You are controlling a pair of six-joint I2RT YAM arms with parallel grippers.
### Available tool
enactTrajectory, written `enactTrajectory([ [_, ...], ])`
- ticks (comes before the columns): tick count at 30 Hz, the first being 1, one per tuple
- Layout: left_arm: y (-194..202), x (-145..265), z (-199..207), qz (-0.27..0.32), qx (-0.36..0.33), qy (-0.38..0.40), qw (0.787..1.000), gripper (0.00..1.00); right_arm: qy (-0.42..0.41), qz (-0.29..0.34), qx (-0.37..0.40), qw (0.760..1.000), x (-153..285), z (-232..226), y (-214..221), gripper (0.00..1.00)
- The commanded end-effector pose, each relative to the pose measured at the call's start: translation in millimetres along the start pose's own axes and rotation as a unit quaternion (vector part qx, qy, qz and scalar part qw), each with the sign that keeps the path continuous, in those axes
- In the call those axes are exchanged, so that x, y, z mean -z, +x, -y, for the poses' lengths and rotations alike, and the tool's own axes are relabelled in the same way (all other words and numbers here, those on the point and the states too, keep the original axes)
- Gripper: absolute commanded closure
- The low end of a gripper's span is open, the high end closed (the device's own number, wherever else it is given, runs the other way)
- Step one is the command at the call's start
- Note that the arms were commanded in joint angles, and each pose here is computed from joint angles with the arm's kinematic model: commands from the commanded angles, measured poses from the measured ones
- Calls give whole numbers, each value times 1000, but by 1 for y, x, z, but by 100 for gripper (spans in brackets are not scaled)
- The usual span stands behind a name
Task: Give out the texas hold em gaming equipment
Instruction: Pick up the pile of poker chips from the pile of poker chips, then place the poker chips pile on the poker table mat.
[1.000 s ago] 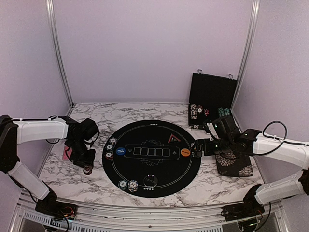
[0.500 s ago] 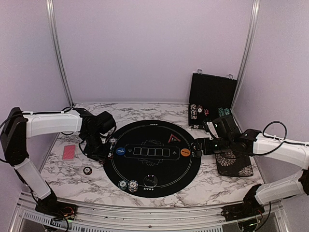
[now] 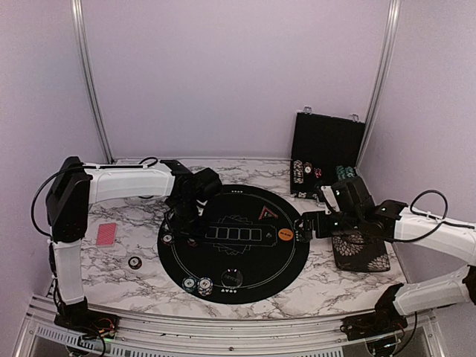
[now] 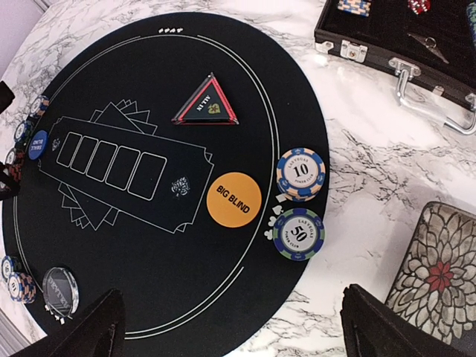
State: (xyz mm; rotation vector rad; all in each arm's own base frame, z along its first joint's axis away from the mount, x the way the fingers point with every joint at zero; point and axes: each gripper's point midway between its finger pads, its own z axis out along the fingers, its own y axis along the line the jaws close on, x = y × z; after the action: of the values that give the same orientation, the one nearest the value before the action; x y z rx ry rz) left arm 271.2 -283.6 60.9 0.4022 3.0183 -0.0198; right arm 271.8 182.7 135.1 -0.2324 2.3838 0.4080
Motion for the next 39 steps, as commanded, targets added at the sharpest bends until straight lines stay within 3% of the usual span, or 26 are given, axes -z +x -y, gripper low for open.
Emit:
enactTrajectory([
  [1,-6,-6,24,-16,-18,-5,1000,61,-3,13,7,1000,7,1,-7,2],
  [15,-30,-39,103,-26,-62,9,998,61,-12,21,12,1000,18,0,-6,1],
  [25,-26,-54,115,-37,-67,4,997,59,-13,23,15,1000,21,1,-4,2],
  [39,-42,-39,117,-4,-74,6,997,38,-1,16,16,1000,18,2,-8,2],
])
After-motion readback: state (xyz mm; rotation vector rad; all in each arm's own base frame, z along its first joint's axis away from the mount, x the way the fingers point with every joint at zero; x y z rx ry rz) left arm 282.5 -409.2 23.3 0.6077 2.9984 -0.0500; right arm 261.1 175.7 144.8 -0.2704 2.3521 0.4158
